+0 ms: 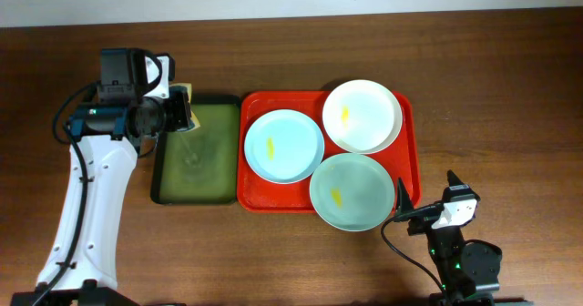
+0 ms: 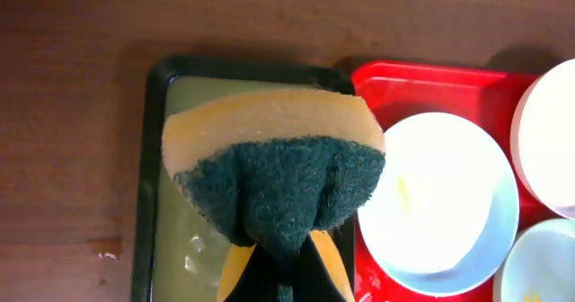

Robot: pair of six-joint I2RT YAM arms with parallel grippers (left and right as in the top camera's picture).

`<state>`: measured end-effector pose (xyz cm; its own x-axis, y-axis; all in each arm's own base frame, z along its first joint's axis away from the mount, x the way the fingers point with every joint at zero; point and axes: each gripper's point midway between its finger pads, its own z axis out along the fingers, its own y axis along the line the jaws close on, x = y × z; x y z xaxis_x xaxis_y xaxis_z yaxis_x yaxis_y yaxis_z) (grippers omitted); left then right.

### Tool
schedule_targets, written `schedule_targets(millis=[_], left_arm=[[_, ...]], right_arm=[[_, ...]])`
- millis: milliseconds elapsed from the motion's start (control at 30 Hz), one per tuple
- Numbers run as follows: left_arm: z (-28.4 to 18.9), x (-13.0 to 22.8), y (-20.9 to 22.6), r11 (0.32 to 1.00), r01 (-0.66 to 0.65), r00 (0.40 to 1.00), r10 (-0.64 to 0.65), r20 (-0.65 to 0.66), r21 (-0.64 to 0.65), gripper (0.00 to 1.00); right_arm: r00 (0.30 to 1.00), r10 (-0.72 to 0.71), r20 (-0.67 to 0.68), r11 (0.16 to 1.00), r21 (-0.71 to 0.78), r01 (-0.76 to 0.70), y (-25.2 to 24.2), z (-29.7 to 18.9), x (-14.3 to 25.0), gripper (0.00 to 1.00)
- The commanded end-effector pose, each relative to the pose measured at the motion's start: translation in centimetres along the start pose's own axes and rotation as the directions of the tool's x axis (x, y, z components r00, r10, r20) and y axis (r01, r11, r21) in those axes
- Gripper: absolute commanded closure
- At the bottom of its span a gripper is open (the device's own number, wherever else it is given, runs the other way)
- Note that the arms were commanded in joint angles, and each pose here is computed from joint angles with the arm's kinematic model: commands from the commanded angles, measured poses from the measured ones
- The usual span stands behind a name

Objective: Clean dirty plates on tray and stack at the side
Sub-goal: 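Lift the sponge with the left gripper out of the soapy water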

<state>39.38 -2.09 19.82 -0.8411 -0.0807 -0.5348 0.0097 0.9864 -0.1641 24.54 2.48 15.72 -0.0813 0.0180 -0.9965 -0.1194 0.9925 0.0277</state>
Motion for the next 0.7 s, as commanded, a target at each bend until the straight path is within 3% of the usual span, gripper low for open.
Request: schedule_targets(millis=[0,667], left_arm=[[1.5,1.3,-0.8,0.998,-0.016,0.999,0.018,-0.031,0.056,1.00],[3.7,2.2,-1.0,0.996,-0.003,0.997,0.010,-0.082,0.087,1.00]], right_arm=[[1.000,0.000,-0.005,1.000,0.011,0.000,-0.2,0.0,0.3,0.01],[1.000,0.000,-0.005,1.000,0.010,0.000,-0.2,0.0,0.3,0.01]])
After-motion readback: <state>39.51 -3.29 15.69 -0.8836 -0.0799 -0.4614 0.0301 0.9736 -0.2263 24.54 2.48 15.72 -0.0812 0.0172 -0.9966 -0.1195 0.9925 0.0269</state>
